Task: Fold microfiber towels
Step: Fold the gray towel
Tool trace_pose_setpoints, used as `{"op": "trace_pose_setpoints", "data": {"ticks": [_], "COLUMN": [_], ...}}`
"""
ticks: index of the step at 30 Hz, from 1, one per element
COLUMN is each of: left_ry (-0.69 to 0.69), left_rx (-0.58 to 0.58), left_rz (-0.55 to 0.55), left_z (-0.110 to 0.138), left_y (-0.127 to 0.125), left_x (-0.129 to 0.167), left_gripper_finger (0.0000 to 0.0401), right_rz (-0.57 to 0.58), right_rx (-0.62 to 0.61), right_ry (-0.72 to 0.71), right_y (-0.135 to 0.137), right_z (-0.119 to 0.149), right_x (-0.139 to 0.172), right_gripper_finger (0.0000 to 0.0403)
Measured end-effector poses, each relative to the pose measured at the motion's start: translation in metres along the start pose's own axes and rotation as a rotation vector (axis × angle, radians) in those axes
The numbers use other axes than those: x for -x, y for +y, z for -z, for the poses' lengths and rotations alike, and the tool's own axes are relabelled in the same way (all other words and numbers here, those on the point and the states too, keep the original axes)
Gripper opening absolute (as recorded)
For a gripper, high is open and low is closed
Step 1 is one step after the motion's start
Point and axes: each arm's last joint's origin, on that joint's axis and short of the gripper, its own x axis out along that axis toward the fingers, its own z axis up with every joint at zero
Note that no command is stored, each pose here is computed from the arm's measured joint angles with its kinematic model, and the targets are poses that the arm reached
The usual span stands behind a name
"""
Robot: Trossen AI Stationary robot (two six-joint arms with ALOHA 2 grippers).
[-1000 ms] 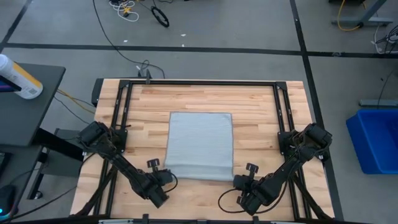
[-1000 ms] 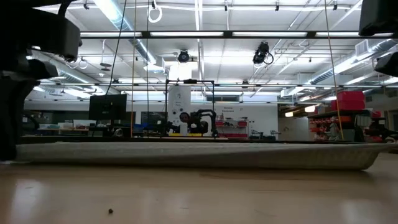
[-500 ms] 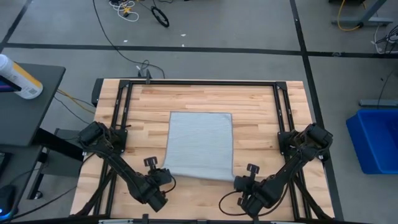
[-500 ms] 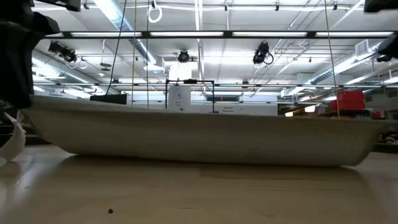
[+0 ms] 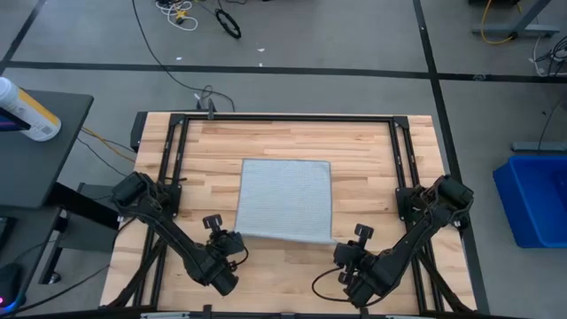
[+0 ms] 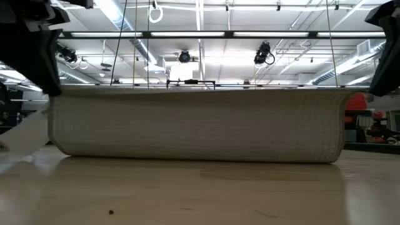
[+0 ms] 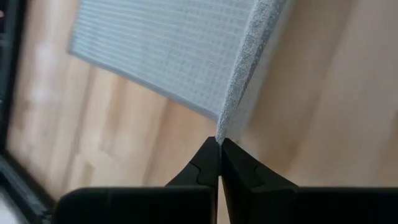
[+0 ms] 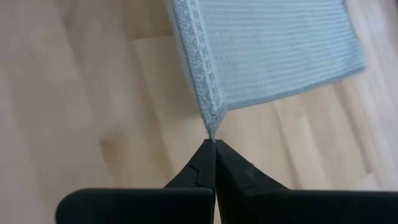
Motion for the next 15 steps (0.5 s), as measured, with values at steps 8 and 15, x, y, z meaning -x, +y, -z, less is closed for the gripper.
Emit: {"op": "trace_pose_setpoints", "data": {"ticks": [8, 15], "left_ry": [-0.048, -0.075], "left_rx": [0.012, 0.006], "left_rz": [-0.087, -0.146], "left_z": [-0.013, -0.025], "left_y": [0.029, 0.052], "left_x": [0.003, -0.008], "left_gripper_finger": [0.0006, 0.0006], "right_rz": [0.079, 0.194], "right_rx": [0.034, 0.071], "right_ry": [-0.001, -0.003], "right_y": [-0.01, -0.024], "right_z": [-0.005, -0.01], "right_x": [-0.005, -0.01], "right_gripper_finger": [0.0, 0.0]}}
